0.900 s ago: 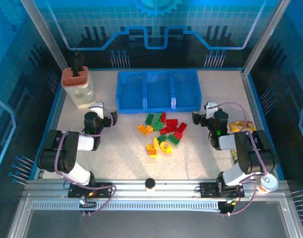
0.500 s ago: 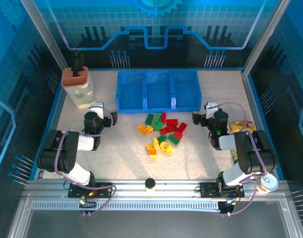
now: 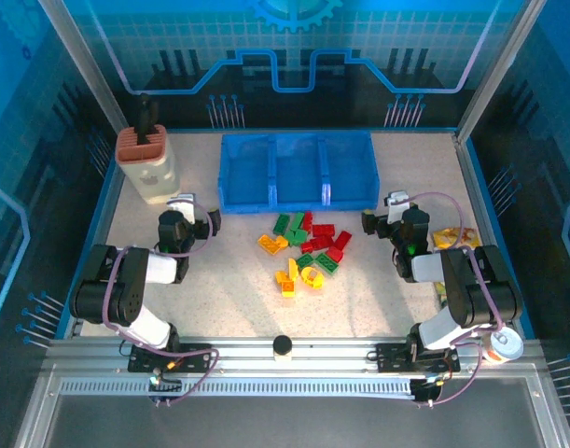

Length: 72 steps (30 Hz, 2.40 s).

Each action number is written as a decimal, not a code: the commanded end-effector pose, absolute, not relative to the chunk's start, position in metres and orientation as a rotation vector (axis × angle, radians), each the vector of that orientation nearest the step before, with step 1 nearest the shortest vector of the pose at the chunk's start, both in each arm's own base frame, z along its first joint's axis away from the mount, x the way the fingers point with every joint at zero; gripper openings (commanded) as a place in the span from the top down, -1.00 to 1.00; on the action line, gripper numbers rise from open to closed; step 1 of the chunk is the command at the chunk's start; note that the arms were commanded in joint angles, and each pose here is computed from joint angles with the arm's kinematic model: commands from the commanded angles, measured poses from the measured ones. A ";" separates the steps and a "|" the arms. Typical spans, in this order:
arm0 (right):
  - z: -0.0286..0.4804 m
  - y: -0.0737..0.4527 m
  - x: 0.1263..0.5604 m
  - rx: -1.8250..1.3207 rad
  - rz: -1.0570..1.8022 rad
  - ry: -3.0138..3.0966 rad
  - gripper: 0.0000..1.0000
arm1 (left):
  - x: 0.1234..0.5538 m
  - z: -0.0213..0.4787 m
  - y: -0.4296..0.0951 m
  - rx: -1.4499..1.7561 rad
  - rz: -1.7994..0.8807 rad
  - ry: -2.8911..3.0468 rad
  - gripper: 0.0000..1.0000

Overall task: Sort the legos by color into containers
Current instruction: Pick up the lego from the middle-left of the table.

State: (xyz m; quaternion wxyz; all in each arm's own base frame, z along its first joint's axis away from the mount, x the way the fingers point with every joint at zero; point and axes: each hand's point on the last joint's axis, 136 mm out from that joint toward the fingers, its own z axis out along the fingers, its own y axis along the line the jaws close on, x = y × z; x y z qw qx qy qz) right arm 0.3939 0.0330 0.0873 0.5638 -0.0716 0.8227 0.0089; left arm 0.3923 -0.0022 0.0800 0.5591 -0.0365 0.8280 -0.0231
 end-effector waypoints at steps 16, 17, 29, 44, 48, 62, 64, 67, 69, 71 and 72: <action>0.175 0.073 0.388 -0.388 -0.005 1.912 -0.99 | 0.378 0.184 0.018 -0.369 0.147 1.927 -0.98; 0.196 0.087 0.383 -0.454 0.009 1.871 -0.99 | 0.374 0.192 0.014 -0.399 0.097 1.949 -0.99; 0.201 0.105 0.329 0.143 0.640 2.090 -0.99 | 0.321 0.185 -0.123 -0.124 -0.318 2.305 -0.95; 0.162 0.133 0.286 0.066 0.664 2.296 -0.98 | 0.258 0.077 -0.236 0.229 -0.329 2.666 -0.63; 0.160 0.135 0.284 0.064 0.667 2.301 -0.93 | 0.247 0.069 -0.244 0.257 -0.302 2.699 -0.62; 0.154 0.142 0.284 0.047 0.660 2.307 -0.78 | 0.218 0.067 -0.255 0.251 -0.310 2.784 -0.41; 0.153 0.141 0.282 0.053 0.658 2.305 -0.76 | 0.213 0.067 -0.257 0.253 -0.302 2.796 -0.37; 0.154 0.139 0.280 0.058 0.655 2.300 -0.74 | 0.205 0.063 -0.263 0.268 -0.289 2.815 -0.35; 0.155 0.138 0.279 0.057 0.652 2.296 -0.72 | 0.200 0.059 -0.266 0.282 -0.269 2.829 -0.33; 0.156 0.137 0.278 0.061 0.650 2.291 -0.72 | 0.196 0.055 -0.272 0.301 -0.254 2.840 -0.31; 0.156 0.137 0.277 0.059 0.650 2.291 -0.72 | 0.194 0.053 -0.275 0.307 -0.249 2.843 -0.31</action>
